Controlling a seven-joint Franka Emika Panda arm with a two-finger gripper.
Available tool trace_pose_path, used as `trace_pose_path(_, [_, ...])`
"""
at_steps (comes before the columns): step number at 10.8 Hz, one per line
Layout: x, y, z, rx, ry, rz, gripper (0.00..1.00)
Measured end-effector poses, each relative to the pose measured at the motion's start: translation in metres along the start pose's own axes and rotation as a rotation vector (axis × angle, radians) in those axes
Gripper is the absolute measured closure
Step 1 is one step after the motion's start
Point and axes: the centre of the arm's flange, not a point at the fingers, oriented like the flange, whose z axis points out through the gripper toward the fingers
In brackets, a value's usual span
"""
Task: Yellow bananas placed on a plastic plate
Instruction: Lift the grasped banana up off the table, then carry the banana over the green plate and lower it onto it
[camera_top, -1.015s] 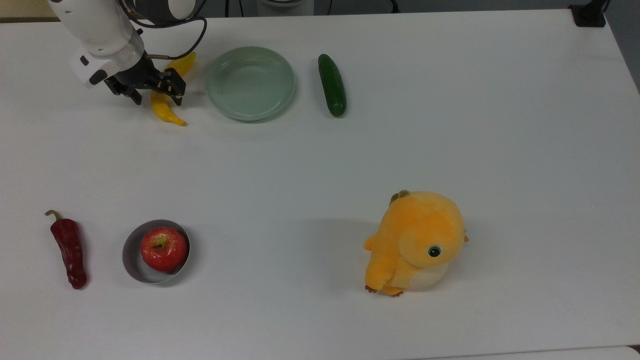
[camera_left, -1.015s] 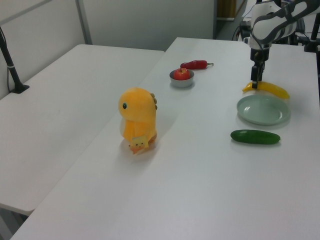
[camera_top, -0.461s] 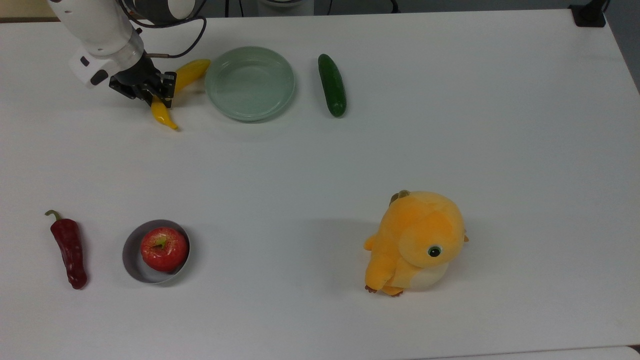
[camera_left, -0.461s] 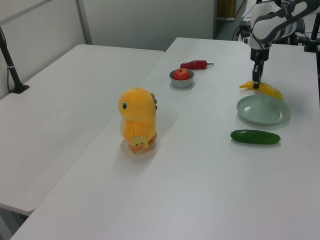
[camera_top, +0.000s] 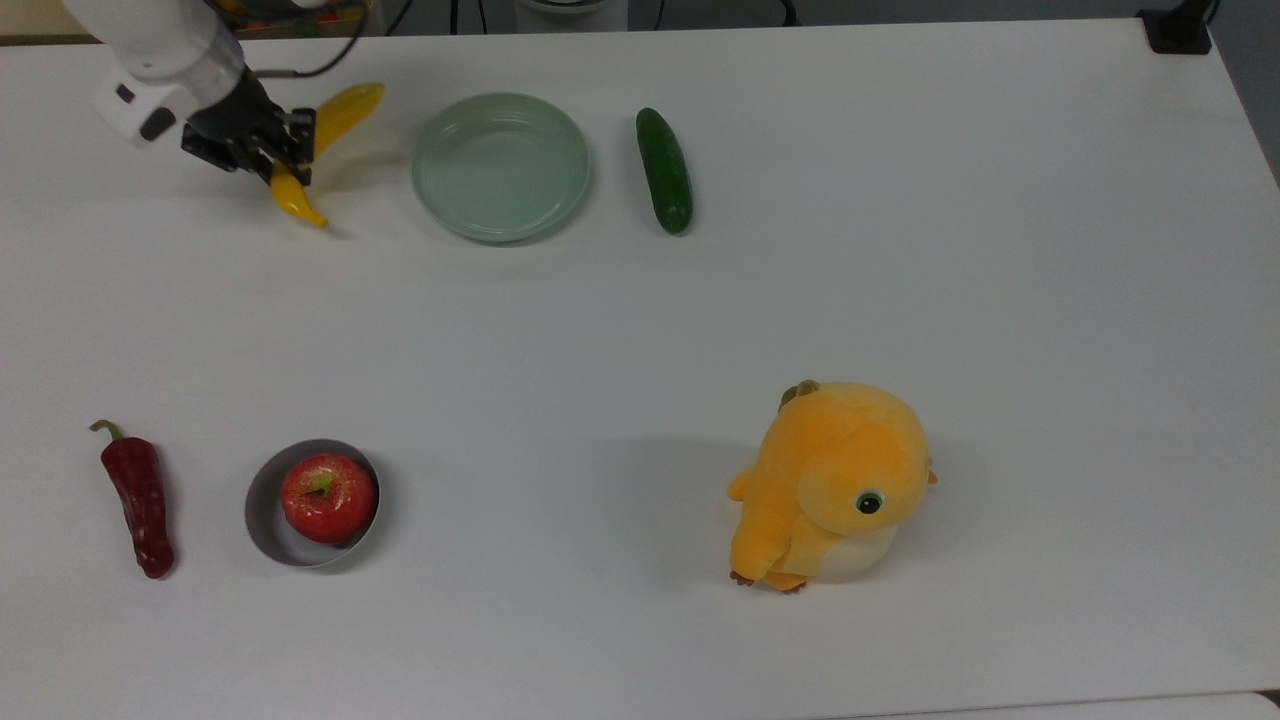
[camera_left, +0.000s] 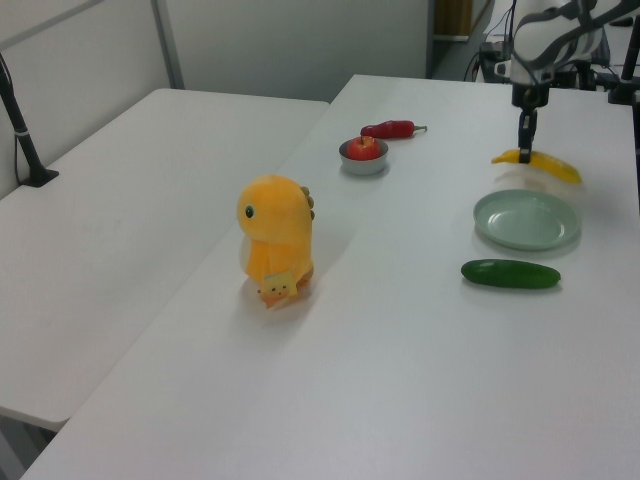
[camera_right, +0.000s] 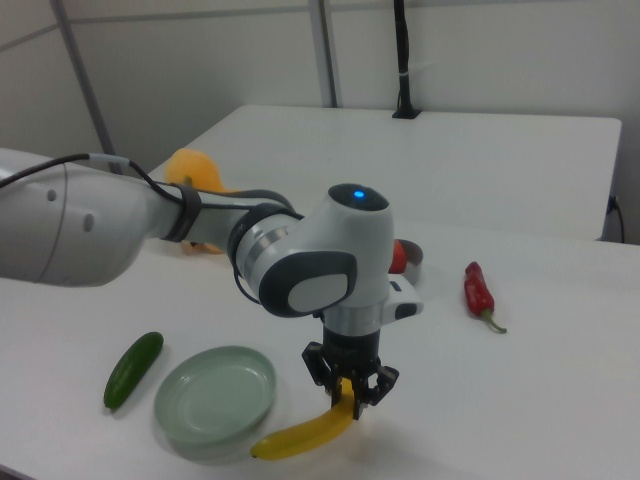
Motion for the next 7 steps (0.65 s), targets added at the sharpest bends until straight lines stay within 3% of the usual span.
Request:
trace_pose_path(3, [-0.020, 0.012, -0.065, 0.023, 0.004, -0.042, 0.68])
trace_pose_path(7, [-0.052, -0.033, -0.195, 0.062, 0.014, -0.100, 0.68])
